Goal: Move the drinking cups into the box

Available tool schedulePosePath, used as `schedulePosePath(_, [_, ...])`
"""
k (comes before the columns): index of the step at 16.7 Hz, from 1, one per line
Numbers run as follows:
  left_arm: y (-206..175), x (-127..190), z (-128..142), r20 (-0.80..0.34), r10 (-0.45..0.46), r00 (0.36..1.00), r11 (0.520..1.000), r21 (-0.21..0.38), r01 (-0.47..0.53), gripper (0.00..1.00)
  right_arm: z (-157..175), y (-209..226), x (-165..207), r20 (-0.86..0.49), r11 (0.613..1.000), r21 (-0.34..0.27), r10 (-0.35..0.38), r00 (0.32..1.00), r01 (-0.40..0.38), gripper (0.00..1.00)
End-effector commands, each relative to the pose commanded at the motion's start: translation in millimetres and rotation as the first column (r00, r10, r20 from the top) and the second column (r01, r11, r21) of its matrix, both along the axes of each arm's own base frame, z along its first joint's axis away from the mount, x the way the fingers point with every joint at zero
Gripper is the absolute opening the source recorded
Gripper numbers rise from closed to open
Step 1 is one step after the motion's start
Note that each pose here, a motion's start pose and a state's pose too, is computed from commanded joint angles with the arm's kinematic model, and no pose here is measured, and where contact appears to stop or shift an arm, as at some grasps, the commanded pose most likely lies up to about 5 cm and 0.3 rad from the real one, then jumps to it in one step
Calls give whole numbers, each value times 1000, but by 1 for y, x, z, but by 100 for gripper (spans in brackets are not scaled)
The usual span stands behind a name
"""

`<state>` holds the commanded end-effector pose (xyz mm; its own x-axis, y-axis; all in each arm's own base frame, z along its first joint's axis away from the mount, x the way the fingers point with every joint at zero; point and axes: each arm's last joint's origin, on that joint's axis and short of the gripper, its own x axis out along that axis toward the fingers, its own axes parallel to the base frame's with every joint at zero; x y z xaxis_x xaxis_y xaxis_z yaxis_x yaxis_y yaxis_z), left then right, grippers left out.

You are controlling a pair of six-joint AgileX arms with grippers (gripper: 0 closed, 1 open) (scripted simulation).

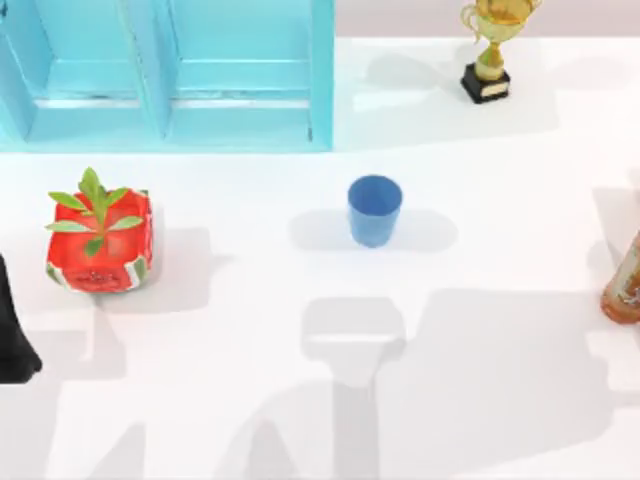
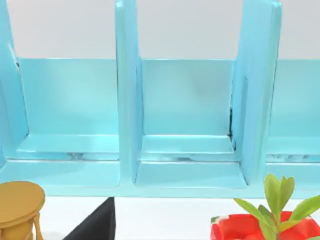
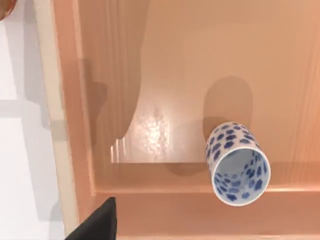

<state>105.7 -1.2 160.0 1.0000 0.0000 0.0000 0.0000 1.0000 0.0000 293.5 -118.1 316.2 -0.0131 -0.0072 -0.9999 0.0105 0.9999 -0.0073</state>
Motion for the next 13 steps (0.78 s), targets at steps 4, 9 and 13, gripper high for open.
schedulePosePath(4, [0,0,0,0,0,1000,1000,0,0,100,-7,87,88,51,1000,-23,-7,999,8,100])
schedulePosePath(9, [0,0,0,0,0,1000,1000,0,0,100,-38,274,135,148,1000,-11,1,989,0,100])
schedulePosePath(13, [0,0,0,0,0,1000,1000,0,0,100,-70,390,115,196,1000,5,2,981,-3,100])
